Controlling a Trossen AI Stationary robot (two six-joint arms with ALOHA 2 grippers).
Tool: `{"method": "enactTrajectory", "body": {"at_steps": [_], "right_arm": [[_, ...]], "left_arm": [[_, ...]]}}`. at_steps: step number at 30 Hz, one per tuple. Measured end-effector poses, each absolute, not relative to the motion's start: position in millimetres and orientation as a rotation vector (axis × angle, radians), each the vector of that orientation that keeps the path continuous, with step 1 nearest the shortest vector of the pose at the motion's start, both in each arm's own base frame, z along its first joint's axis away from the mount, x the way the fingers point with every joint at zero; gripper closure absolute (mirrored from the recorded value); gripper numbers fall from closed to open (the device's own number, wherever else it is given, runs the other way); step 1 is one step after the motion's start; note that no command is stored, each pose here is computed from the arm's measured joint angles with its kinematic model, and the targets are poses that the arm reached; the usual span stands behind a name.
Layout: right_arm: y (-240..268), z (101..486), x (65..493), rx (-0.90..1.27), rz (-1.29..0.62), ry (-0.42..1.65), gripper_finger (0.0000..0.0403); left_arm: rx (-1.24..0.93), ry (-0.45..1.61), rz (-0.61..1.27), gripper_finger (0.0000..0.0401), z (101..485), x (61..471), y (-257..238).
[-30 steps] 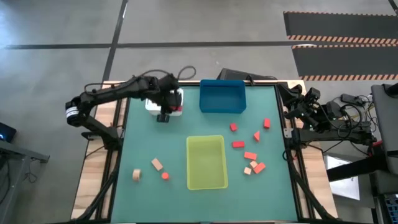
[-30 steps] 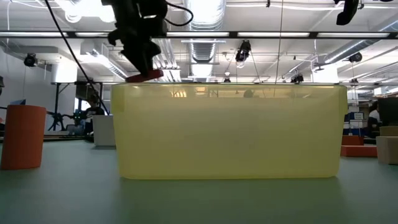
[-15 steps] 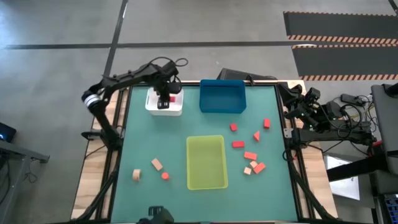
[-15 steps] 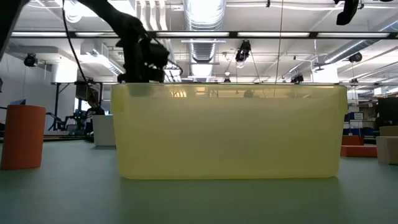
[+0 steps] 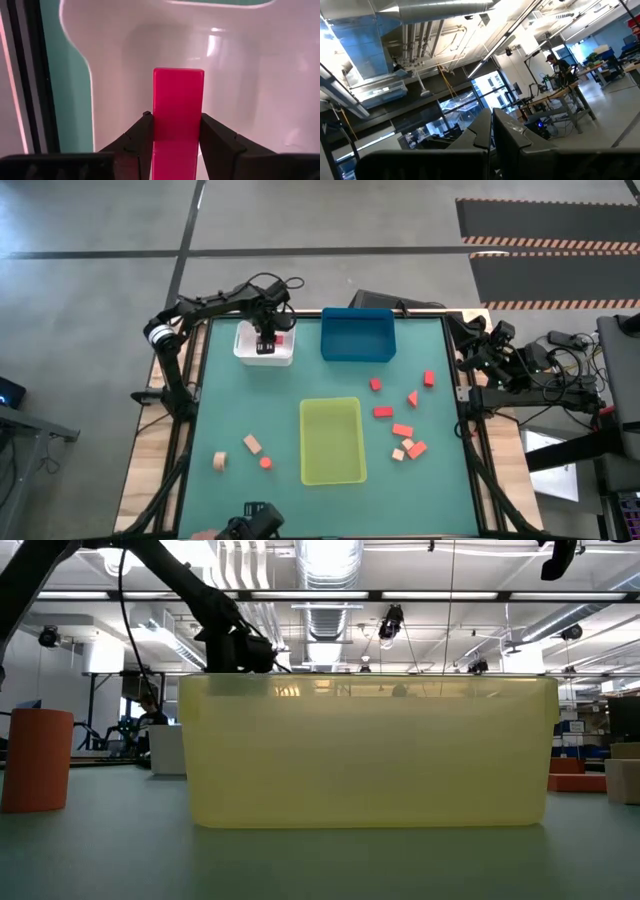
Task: Sort & place blocks by color
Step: Put the red rectangular block into the white bin, then put the orange triangular block into the blue bin
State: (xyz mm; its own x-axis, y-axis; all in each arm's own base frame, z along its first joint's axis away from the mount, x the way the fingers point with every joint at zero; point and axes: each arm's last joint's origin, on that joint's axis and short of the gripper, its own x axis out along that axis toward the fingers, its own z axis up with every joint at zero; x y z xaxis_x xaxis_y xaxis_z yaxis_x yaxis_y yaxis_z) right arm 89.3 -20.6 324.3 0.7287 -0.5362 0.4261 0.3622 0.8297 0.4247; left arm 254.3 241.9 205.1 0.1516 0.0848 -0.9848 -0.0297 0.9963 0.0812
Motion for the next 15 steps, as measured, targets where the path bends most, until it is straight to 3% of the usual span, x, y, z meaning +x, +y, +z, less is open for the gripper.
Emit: {"method": "enactTrajectory", "body": {"at_steps": [7,15], "right_arm": [[-21,324,89,0.324,-0.505,-0.565,0.0394],[-21,324,89,0.326,-0.504,-0.566,0.0394]], "left_arm": [[0.059,1.444,0.051,0.0246,196,251,239],[0.076,1.449,0.071,0.0236,195,251,240]]}}
